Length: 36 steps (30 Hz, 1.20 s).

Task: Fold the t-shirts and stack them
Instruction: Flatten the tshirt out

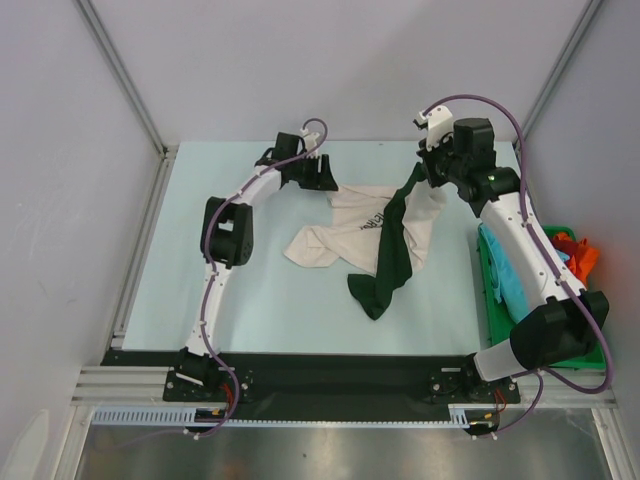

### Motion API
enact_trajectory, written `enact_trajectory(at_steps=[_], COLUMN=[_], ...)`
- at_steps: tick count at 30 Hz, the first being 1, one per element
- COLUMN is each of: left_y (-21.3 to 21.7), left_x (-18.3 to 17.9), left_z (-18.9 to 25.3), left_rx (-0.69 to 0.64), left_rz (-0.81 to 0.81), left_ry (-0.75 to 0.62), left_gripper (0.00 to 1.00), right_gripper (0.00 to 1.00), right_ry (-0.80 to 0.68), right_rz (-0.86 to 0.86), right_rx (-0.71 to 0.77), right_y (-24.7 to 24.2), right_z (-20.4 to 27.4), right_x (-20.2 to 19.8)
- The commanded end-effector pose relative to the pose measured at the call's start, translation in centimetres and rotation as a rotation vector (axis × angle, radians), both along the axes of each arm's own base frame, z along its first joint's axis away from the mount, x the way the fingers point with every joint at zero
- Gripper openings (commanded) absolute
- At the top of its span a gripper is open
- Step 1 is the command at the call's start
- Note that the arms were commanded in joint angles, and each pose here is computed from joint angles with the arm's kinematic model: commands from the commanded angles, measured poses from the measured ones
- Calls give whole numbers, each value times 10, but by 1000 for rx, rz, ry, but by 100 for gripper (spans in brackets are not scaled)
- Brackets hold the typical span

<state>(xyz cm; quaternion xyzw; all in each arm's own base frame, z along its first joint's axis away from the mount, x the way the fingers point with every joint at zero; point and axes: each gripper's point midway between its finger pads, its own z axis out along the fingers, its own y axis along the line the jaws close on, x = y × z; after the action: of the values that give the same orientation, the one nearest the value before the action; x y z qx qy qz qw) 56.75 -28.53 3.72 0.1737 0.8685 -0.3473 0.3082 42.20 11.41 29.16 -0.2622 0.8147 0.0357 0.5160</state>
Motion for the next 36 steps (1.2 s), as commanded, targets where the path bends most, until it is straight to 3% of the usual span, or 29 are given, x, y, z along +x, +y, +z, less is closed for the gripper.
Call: enact_trajectory(at_steps=[1,6,8,12,15,18,19,27,36], left_y=[1,0,0,-3,-3,-3,-3,16,41], left_x=[0,3,4,4,4,2,1,2,-38], left_z=[-2,0,-1,0,0,2,4,37,181], left_rx=[-32,-39,-45,-61,-60,-60,-52,99,113], left_rz=[25,42,49,44,48,39,27,4,-19], left_ry=[31,27,33,35,33,25,11,-126,-365], left_gripper=[64,62,56,33,28,12,2,0,0], right_gripper=[0,0,0,0,0,0,0,0,0], right_ry=[-79,-67,-65,-57,-41,-36,-40,-54,-167], right_rz=[-7,-7,-4,-4,0,4,6,9,-6], right_rx=[13,19,20,24,30,38,41,46,36], right_y=[-1,0,1,1,3,5,6,5,-3], right_z=[30,23,22,18,10,6,6,7,30], right_x=[5,5,7,8,8,9,9,4,18])
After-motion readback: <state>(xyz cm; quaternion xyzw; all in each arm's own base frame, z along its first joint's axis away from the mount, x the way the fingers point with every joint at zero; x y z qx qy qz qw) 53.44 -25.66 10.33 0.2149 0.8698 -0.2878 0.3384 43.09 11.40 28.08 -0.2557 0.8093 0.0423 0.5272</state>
